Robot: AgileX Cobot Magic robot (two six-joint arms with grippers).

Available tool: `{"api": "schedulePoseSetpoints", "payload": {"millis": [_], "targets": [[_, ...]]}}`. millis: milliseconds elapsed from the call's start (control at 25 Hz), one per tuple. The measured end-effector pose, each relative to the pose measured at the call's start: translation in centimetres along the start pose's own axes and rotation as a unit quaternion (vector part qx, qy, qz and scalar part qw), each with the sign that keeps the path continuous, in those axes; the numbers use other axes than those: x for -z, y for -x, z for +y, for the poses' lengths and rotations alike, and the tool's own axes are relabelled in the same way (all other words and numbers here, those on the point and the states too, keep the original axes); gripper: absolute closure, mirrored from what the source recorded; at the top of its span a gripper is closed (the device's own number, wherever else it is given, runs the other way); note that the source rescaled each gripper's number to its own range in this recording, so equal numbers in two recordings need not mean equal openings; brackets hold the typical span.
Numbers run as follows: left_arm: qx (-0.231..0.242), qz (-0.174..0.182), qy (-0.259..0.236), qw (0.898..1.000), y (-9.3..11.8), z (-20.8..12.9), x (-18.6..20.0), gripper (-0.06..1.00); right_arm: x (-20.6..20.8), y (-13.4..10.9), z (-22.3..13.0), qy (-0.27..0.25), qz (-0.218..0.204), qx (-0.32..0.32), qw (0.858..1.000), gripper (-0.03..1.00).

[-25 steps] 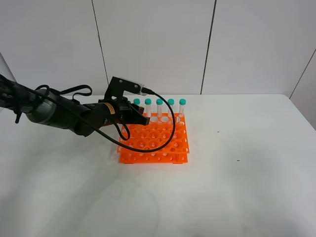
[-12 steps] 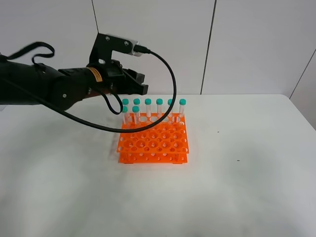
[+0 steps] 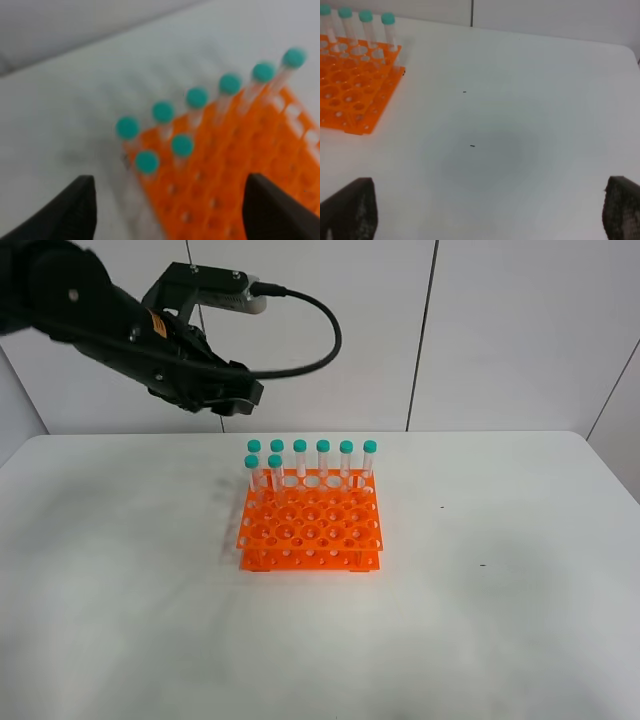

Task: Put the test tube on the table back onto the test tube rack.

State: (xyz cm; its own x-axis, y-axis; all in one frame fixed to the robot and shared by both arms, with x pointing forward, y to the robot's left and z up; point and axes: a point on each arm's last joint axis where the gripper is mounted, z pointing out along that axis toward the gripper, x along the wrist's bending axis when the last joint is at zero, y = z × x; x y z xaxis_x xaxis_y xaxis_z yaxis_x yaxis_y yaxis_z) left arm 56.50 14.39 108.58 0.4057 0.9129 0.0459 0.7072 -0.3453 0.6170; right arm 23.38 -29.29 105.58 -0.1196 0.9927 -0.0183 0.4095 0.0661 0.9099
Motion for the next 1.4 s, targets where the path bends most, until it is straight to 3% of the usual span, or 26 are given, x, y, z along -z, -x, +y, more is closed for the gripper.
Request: {"api": "schedulePoseSetpoints", "payload": {"millis": [120, 280, 560, 720, 800, 1120, 1400], "targets": [[0.008, 0.011, -0.086, 0.996, -1.8, 0.6, -1.1, 0.08, 0.0, 0.0, 0.0, 0.0, 0.0, 0.0, 1.0, -0.03], [0.051, 0.026, -0.165, 0.985, -5.5, 0.2, -3.1, 0.08, 0.0, 0.0, 0.0, 0.0, 0.0, 0.0, 1.0, -0.03], [0.154, 0.068, -0.242, 0.956, -13.7, -2.9, -3.5, 0.08, 0.0, 0.0, 0.0, 0.0, 0.0, 0.0, 1.0, -0.03], [0.201, 0.069, -0.275, 0.938, -16.2, -4.4, -2.6, 0.08, 0.0, 0.0, 0.0, 0.0, 0.0, 0.0, 1.0, -0.03], [0.215, 0.059, -0.288, 0.931, -16.5, -4.8, -2.3, 0.08, 0.0, 0.0, 0.0, 0.0, 0.0, 0.0, 1.0, -0.03], [0.218, 0.034, -0.293, 0.93, -15.6, -5.8, -1.4, 0.08, 0.0, 0.0, 0.0, 0.0, 0.0, 0.0, 1.0, -0.03], [0.207, 0.03, -0.289, 0.934, -12.8, -9.3, 3.9, 0.08, 0.0, 0.0, 0.0, 0.0, 0.0, 0.0, 1.0, -0.03]]}}
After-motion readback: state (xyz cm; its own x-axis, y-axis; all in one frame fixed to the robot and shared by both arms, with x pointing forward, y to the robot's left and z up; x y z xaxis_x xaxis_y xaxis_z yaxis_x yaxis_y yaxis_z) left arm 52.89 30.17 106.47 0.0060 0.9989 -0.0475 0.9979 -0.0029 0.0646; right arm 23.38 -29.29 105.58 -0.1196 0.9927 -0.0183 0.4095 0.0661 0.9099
